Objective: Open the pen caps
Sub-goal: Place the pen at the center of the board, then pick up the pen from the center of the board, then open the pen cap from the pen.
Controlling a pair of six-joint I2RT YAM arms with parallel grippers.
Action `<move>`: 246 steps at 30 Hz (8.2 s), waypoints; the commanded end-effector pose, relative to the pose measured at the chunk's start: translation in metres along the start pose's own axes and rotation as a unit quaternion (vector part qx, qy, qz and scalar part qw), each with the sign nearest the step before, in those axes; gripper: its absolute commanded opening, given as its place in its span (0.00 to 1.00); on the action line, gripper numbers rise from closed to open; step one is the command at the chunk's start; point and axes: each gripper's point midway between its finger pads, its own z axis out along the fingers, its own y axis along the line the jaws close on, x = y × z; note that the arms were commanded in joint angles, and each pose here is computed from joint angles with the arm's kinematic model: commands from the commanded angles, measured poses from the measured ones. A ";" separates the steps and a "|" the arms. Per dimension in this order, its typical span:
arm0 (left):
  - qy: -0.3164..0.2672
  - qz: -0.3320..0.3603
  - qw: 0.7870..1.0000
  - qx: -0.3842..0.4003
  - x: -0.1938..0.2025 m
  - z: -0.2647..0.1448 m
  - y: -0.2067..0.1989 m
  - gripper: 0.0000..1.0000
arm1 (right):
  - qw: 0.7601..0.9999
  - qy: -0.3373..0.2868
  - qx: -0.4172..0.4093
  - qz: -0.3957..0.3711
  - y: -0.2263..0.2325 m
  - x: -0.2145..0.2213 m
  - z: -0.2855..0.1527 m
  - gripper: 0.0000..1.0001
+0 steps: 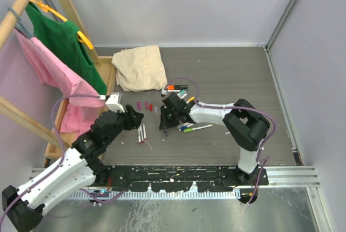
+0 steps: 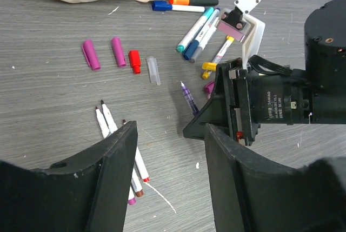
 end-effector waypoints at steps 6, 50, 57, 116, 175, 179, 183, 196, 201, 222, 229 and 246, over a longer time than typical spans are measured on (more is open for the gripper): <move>-0.026 -0.010 1.000 0.000 -0.005 -0.005 0.004 0.54 | 0.999 -0.016 0.031 0.019 0.011 -0.008 0.018 0.10; -0.042 -0.031 0.997 0.064 -0.005 -0.009 -0.015 0.65 | 0.972 -0.106 -0.113 -0.178 0.048 -0.076 -0.073 0.34; -0.049 -0.047 0.990 0.126 0.000 -0.002 -0.036 0.89 | 0.886 -0.132 -0.208 -0.394 0.036 -0.077 -0.149 0.37; -0.063 -0.068 0.982 0.162 0.010 -0.001 -0.040 0.98 | 0.719 0.209 -0.012 -0.662 -0.166 0.030 -0.081 0.28; -0.108 -0.162 0.928 0.319 -0.030 -0.002 -0.107 0.93 | 0.818 -0.046 -0.329 -0.469 0.010 -0.029 -0.185 0.01; -0.103 -0.176 0.924 0.323 -0.034 0.004 -0.114 0.89 | 0.816 -0.051 -0.344 -0.462 0.014 -0.028 -0.189 0.01; -0.087 -0.205 0.920 0.323 -0.034 0.012 -0.121 0.79 | 0.824 -0.057 -0.334 -0.454 0.012 -0.034 -0.187 0.01; -0.079 -0.249 0.928 0.265 -0.025 0.030 -0.137 0.78 | 0.844 -0.056 -0.312 -0.433 0.004 -0.039 -0.177 0.01; -0.078 -0.254 0.933 0.243 -0.024 0.036 -0.143 0.69 | 0.849 -0.056 -0.302 -0.431 0.001 -0.040 -0.173 0.01; -0.052 -0.249 0.940 0.228 -0.011 0.056 -0.158 0.26 | 0.850 -0.059 -0.301 -0.429 0.000 -0.040 -0.173 0.01; -0.054 -0.237 0.943 0.227 -0.011 0.055 -0.157 0.03 | 0.846 -0.060 -0.313 -0.428 0.004 -0.038 -0.175 0.01; -0.110 -0.060 0.934 0.335 -0.023 0.015 -0.164 0.00 | 0.840 -0.058 -0.372 -0.392 0.014 -0.032 -0.185 0.65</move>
